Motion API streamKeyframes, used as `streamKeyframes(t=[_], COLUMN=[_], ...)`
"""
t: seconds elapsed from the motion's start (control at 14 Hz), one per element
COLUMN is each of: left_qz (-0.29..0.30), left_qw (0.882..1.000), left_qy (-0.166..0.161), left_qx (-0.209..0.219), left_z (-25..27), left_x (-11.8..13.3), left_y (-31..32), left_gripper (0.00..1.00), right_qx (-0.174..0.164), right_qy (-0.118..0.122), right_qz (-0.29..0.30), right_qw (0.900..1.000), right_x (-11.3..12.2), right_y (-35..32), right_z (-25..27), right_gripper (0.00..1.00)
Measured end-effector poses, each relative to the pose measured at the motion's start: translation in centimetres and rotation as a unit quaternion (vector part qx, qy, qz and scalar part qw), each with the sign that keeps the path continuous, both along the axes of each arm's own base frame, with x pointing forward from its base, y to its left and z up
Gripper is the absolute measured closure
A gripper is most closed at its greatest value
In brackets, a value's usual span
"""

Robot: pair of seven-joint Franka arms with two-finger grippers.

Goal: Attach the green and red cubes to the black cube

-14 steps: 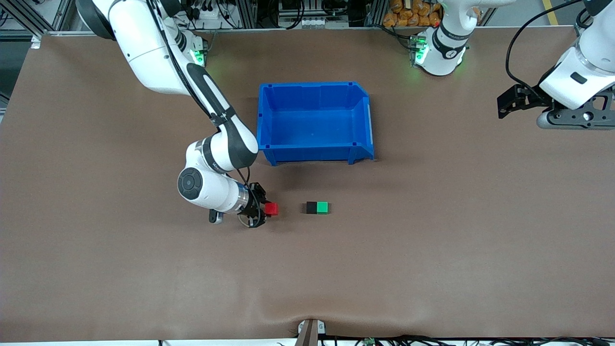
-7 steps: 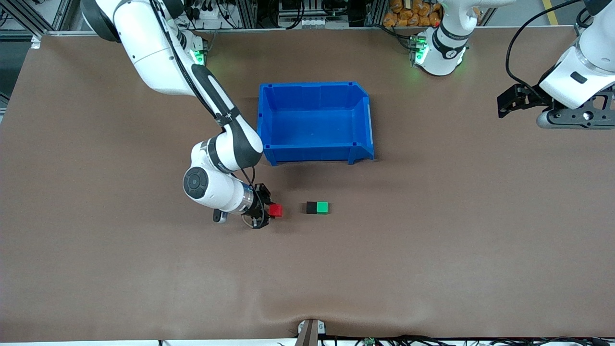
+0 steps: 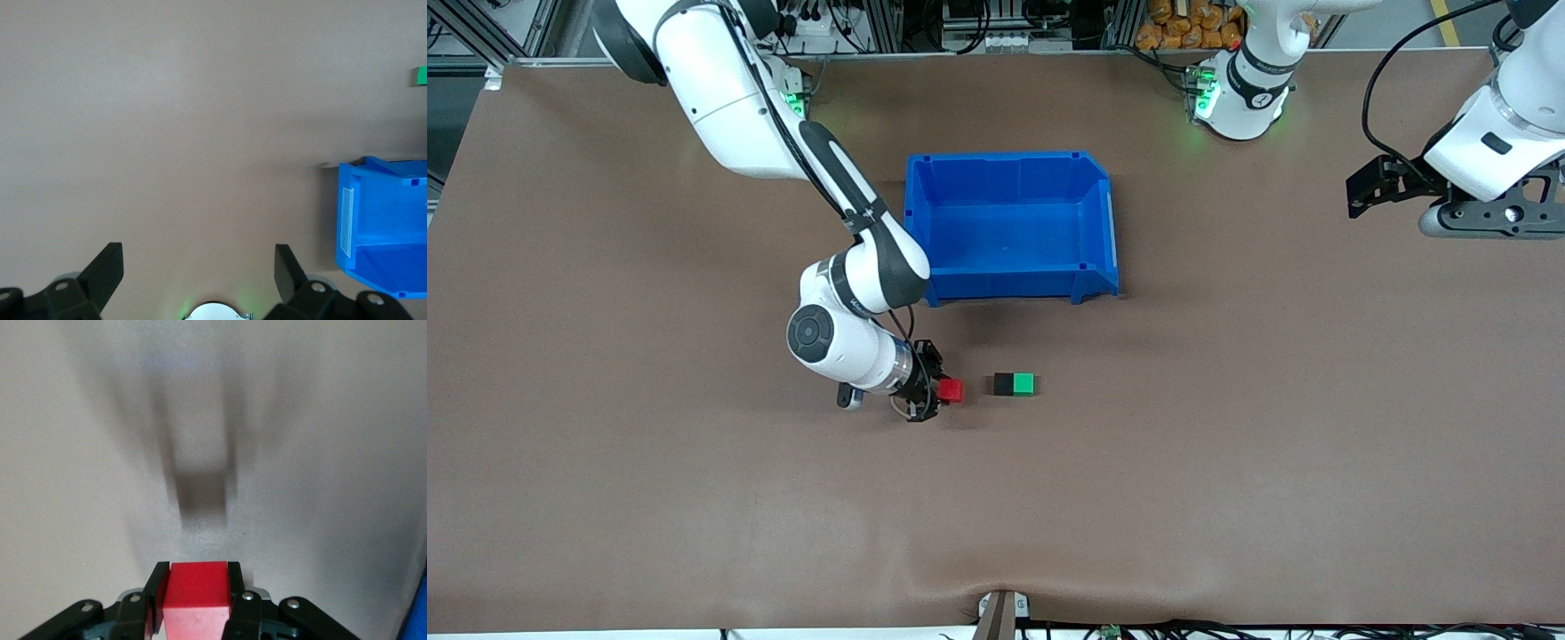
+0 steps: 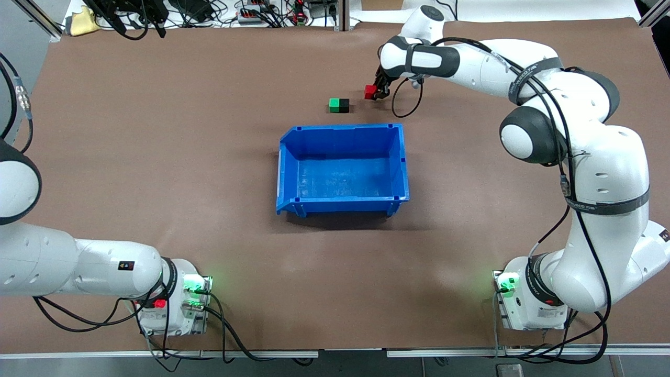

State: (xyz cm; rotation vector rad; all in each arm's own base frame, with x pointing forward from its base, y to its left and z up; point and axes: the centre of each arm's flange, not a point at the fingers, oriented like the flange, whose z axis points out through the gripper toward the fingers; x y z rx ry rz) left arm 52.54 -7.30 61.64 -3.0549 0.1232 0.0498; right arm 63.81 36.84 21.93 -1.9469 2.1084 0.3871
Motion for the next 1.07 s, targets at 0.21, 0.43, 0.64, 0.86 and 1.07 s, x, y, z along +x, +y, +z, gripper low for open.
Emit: streamKeyframes(t=[0.21,0.43,0.64,0.86,1.07], left_qz=[0.0,0.0,0.0,0.0,0.0], left_qw=[1.0,1.0,1.0,1.0,1.0], left_qy=[0.0,0.0,0.0,0.0,0.0], left_qx=[0.0,0.0,0.0,0.0,0.0], left_z=[0.0,0.0,0.0,0.0,0.0], left_x=[0.0,0.0,0.0,0.0,0.0], left_y=[0.0,0.0,0.0,0.0,0.0], left_gripper=[0.0,0.0,0.0,0.0,0.0], right_qx=[0.001,0.002,0.0,0.0,0.0], right_qy=[-0.001,-0.008,-0.01,-0.01,-0.008], right_qz=[-0.005,-0.012,-0.014,-0.018,-0.018], right_qw=[1.0,1.0,1.0,1.0,1.0], right_x=[0.0,-0.1,-0.6,-0.9,-1.2], right_y=[0.6,1.1,2.0,2.6,3.1], right_z=[-0.3,-0.8,-1.8,-2.4,-2.6], right_gripper=[0.6,0.6,0.6,0.6,0.6])
